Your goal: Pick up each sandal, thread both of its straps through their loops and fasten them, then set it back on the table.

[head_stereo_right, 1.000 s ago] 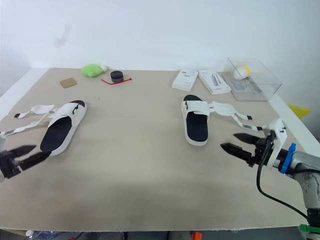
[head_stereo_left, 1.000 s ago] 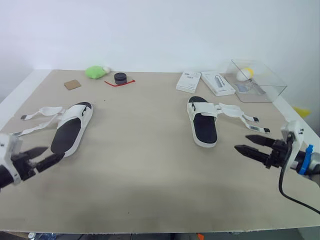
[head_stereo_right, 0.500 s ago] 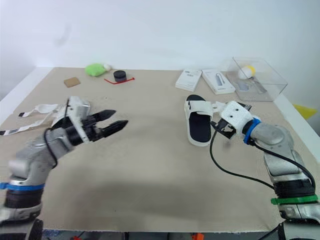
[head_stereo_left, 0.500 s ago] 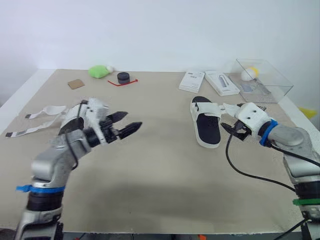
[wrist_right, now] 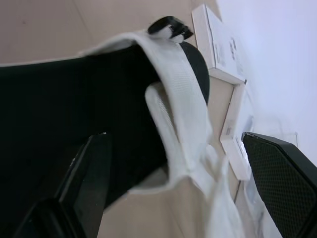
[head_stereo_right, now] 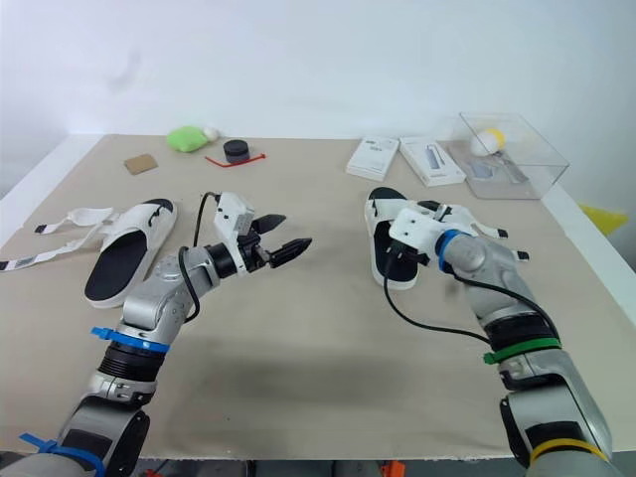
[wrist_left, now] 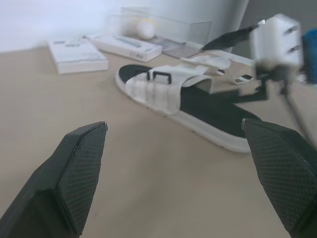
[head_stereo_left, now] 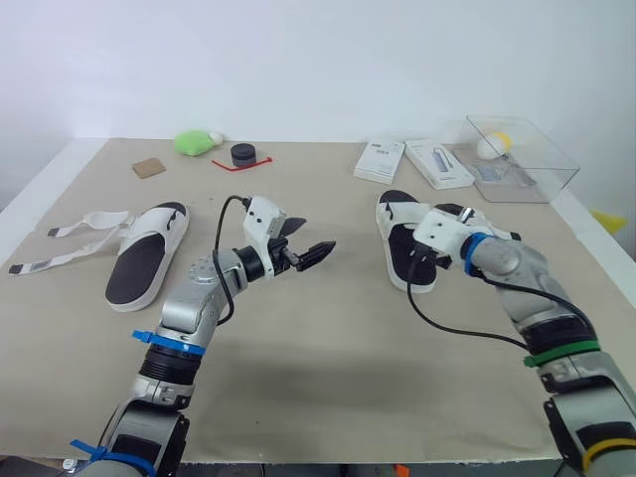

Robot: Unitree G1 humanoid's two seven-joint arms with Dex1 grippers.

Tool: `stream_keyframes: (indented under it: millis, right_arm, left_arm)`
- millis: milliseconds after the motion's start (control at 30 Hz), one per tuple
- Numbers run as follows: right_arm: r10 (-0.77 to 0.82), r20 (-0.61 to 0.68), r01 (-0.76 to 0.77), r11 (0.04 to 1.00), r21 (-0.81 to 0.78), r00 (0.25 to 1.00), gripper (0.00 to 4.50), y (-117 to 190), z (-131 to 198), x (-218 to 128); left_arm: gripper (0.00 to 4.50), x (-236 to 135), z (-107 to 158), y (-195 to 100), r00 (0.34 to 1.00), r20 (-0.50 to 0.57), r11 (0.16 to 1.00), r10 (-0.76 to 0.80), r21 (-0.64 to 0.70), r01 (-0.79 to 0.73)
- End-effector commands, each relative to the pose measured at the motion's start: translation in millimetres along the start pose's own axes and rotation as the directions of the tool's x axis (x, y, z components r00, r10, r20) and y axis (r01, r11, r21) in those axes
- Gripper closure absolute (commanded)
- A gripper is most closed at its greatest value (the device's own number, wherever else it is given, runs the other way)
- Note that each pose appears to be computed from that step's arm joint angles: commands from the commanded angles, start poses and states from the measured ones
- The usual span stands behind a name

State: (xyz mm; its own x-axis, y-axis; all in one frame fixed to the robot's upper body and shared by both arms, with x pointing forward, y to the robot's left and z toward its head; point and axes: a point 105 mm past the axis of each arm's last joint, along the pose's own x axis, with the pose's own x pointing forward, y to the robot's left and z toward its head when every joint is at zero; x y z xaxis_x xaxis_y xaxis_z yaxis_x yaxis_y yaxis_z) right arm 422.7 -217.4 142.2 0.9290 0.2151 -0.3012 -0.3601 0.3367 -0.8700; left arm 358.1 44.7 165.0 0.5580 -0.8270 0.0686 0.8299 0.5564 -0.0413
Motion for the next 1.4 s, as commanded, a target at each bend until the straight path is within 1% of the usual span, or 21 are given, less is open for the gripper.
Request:
stream_keyframes:
  millis: [33,133,300,333,367,400,433,533,567,600,633,733,833,900,933,1000,1067,1133,1200,1267,1400]
  right_arm:
    - [-0.103,0.0,0.103,0.993,-0.065,0.995,0.02,-23.7,8.3,8.0]
    - [-0.137,-0.021,0.134,0.986,-0.099,0.99,0.02,-30.1,7.8,14.5]
    - [-0.122,0.0,0.12,0.984,-0.129,0.993,0.02,-25.5,15.8,23.7]
    - [-0.114,0.004,0.114,0.985,-0.132,0.993,0.55,-23.6,16.6,24.8]
    - [-0.11,0.007,0.11,0.985,-0.134,0.994,0.74,-22.3,17.1,25.6]
    - [-0.108,0.01,0.108,0.985,-0.136,0.994,1.18,-21.3,17.5,26.3]
    - [-0.105,0.011,0.106,0.985,-0.137,0.994,1.73,-20.3,17.3,26.8]
    - [-0.097,0.017,0.099,0.984,-0.15,0.995,3.14,-18.6,17.3,27.6]
    - [-0.096,0.019,0.098,0.983,-0.156,0.995,3.7,-18.5,17.3,27.7]
    - [-0.096,0.021,0.098,0.982,-0.159,0.995,4.14,-18.8,17.1,27.5]
    - [-0.097,0.024,0.099,0.982,-0.16,0.995,4.42,-19.1,17.0,27.2]
    - [-0.103,0.074,0.114,0.98,-0.161,0.992,4.42,-24.5,20.9,22.8]
    - [-0.079,0.231,0.108,0.987,-0.119,0.97,4.42,-30.0,36.9,11.7]
    - [-0.041,0.347,0.084,0.99,-0.112,0.937,4.42,-31.2,49.4,1.6]
    - [-0.01,0.42,0.067,0.991,-0.119,0.907,4.42,-30.9,57.9,-5.8]
    - [0.085,0.581,-0.006,0.991,-0.136,0.809,4.42,-25.5,78.2,-24.9]
    - [0.176,0.654,-0.053,0.978,-0.203,0.736,4.42,-17.5,87.9,-37.0]
    - [0.242,0.708,-0.079,0.964,-0.255,0.663,4.42,-12.3,98.6,-46.1]
    - [0.324,0.728,-0.097,0.937,-0.337,0.604,4.42,-2.9,106.2,-52.7]
    - [0.367,0.759,-0.069,0.916,-0.394,0.538,4.42,3.6,117.3,-59.2]
    - [0.453,0.825,0.053,0.866,-0.497,0.339,4.42,25.8,147.7,-78.2]
  left_arm:
    - [0.0,5.1,16.4,-17.4,0.993,0.049,0.995,-0.104,0.002,0.104]
    - [0.0,2.8,16.2,-28.5,0.982,0.045,0.983,-0.183,-0.021,0.184]
    - [0.0,1.7,20.1,-22.7,0.987,0.051,0.988,-0.154,-0.01,0.155]
    - [0.0,1.6,20.5,-21.9,0.987,0.052,0.989,-0.15,-0.009,0.151]
    - [0.0,1.5,20.9,-21.1,0.988,0.053,0.989,-0.145,-0.006,0.145]
    - [0.0,1.3,21.1,-20.4,0.989,0.054,0.99,-0.14,-0.004,0.14]
    - [0.0,1.4,21.3,-19.7,0.989,0.055,0.991,-0.135,-0.002,0.135]
    - [0.0,1.8,23.0,-15.6,0.992,0.067,0.994,-0.109,0.003,0.109]
    - [0.0,1.9,23.5,-14.7,0.992,0.07,0.995,-0.104,0.003,0.104]
    - [0.0,2.0,24.1,-14.2,0.992,0.072,0.995,-0.102,0.003,0.103]
    - [0.0,2.0,24.5,-14.0,0.992,0.074,0.995,-0.102,0.004,0.102]
    - [0.0,1.0,27.4,-10.5,0.992,0.082,0.996,-0.094,0.004,0.094]
    - [0.0,-5.7,32.9,-2.3,0.992,0.094,0.997,-0.082,0.001,0.082]
    - [0.0,-12.7,36.8,4.2,0.992,0.102,0.997,-0.074,-0.007,0.075]
    - [0.0,-18.2,38.7,8.3,0.992,0.102,0.997,-0.072,-0.011,0.074]
    - [0.0,-35.3,41.8,19.7,0.994,0.089,0.997,-0.065,-0.032,0.068]
    - [0.0,-51.4,42.8,28.0,0.995,0.068,0.996,-0.066,-0.061,0.07]
    - [0.0,-66.1,44.7,37.6,0.997,0.054,0.996,-0.049,-0.073,0.053]
    - [0.0,-77.0,47.0,44.6,0.998,0.047,0.996,-0.033,-0.079,0.037]
    - [0.0,-85.3,49.5,48.9,0.999,0.044,0.997,-0.018,-0.076,0.021]
    - [0.0,-102.2,53.1,49.7,0.999,0.046,0.997,0.004,-0.08,0.0]
